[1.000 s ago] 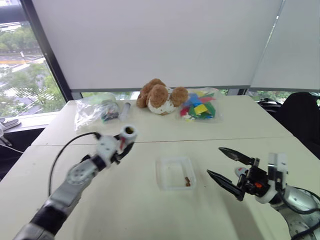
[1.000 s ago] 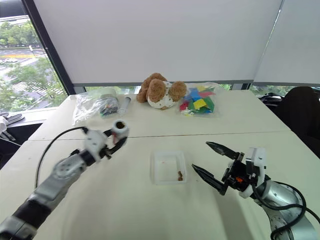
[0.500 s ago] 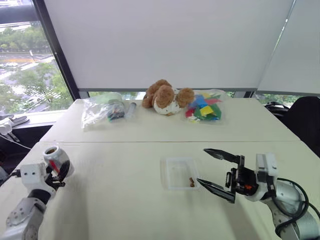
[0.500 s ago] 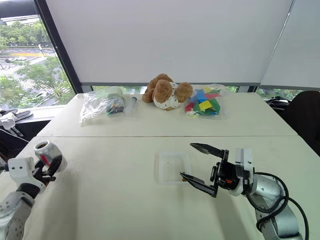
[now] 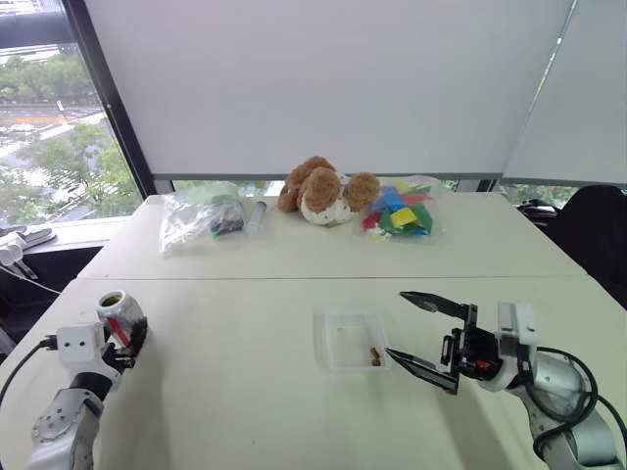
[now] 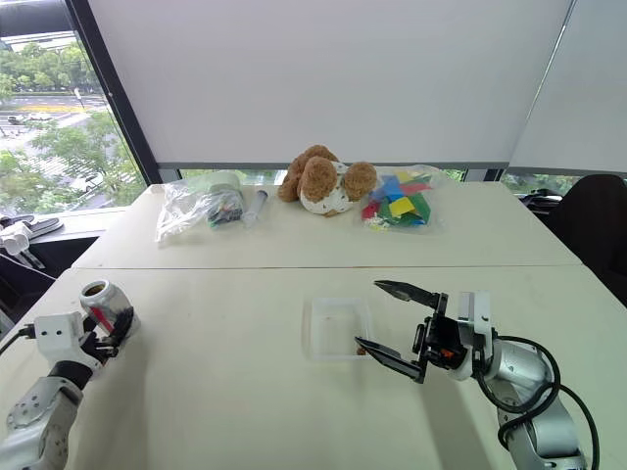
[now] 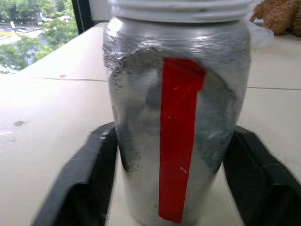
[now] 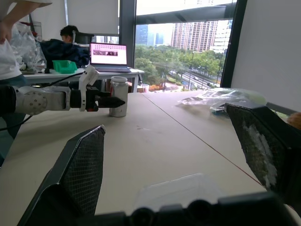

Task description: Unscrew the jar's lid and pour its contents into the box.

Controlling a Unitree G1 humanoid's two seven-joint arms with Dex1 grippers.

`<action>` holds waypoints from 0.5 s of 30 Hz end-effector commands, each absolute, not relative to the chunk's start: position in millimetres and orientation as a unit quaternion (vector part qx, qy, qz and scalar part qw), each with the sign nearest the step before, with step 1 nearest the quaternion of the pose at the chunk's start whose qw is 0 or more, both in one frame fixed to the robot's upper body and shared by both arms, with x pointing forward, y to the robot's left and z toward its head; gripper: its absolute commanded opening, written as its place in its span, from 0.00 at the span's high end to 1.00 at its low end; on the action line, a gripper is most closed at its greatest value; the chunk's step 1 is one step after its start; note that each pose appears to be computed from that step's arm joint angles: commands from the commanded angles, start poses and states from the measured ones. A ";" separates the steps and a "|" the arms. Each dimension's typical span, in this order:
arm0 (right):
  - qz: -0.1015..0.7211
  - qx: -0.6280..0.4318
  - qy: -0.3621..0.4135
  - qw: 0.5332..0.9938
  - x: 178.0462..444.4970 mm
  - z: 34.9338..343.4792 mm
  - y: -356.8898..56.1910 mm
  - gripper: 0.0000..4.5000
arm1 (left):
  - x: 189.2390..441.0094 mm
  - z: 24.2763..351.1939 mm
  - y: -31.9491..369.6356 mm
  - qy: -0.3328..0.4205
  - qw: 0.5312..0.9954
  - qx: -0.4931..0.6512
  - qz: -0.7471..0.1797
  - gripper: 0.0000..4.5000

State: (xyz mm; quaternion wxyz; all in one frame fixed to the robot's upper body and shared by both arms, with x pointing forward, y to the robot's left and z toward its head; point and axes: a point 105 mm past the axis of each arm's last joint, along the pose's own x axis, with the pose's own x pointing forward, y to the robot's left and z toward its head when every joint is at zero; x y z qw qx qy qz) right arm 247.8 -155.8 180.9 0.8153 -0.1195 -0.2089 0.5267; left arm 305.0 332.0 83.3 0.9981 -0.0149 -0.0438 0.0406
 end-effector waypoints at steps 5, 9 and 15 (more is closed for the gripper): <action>0.508 -0.137 -0.189 0.829 235.1 184.2 -173.7 0.00 | 292.9 95.3 343.3 -0.052 0.998 -0.003 0.045 0.01; 0.471 -0.151 -0.160 0.854 226.4 179.1 -198.8 0.00 | 279.8 90.4 353.6 -0.017 0.999 0.041 0.021 0.01; 0.463 -0.205 -0.121 0.854 207.7 173.5 -231.9 0.00 | 248.5 103.7 354.3 0.023 0.988 0.132 -0.075 0.01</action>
